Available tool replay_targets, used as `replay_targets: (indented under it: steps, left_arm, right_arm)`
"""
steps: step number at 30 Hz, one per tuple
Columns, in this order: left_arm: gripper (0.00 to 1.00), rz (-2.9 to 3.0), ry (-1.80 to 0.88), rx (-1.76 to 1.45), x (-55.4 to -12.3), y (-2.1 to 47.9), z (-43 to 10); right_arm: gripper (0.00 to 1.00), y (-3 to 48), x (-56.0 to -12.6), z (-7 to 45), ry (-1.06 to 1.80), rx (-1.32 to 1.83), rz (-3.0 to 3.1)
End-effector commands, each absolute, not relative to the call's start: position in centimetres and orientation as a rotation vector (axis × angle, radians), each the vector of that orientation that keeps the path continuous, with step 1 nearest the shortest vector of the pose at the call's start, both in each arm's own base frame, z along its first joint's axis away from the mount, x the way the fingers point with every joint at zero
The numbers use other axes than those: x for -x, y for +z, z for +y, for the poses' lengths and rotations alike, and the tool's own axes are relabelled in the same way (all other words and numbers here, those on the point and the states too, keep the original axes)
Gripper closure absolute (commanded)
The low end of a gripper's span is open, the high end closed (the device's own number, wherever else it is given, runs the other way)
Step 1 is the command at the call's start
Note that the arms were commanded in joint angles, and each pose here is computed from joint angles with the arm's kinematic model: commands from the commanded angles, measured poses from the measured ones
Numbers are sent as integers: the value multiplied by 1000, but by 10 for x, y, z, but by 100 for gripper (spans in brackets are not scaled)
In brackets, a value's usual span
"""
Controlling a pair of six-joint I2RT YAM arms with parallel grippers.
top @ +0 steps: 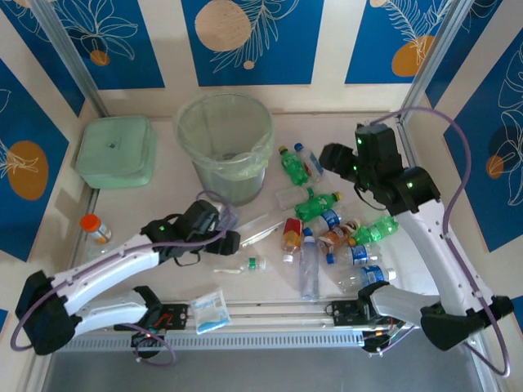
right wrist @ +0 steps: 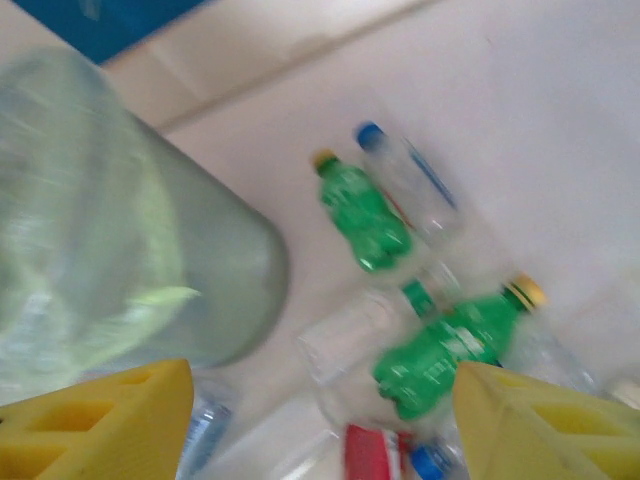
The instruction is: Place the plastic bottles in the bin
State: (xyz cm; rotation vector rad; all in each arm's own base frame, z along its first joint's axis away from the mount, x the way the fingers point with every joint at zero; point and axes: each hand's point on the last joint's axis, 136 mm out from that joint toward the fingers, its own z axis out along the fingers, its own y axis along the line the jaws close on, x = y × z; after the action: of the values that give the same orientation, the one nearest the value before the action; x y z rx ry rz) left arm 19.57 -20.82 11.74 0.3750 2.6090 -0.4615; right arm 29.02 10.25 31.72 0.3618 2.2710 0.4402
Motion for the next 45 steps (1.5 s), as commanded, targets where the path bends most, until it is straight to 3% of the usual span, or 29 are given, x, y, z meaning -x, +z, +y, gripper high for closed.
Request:
replay_targets:
  steps: [1,7,19,27,33,40,45]
  left_arm:
    - [1,2526,-472,-572,-206,126,-242]
    - [1,2520,-355,-693,-226,102,-266]
    - [0,2507,-271,-801,-250,81,-291]
    - [14,2576,-257,-871,-244,60,-294]
    - [18,2629,-231,-905,-239,42,-296]
    - [34,2676,-138,-930,-241,26,-295]
    - [40,2661,-104,-924,-243,33,-295]
  right_arm:
    - [30,286,-277,100,506,-432,2340]
    - [29,244,-258,80,472,-498,2420]
    - [29,226,-249,76,529,-537,2445]
    - [30,223,-249,75,529,-547,2442]
    - [30,221,-248,74,525,-549,2443]
    - [30,220,-248,72,529,-555,2432]
    - [30,222,-245,70,529,-551,2421]
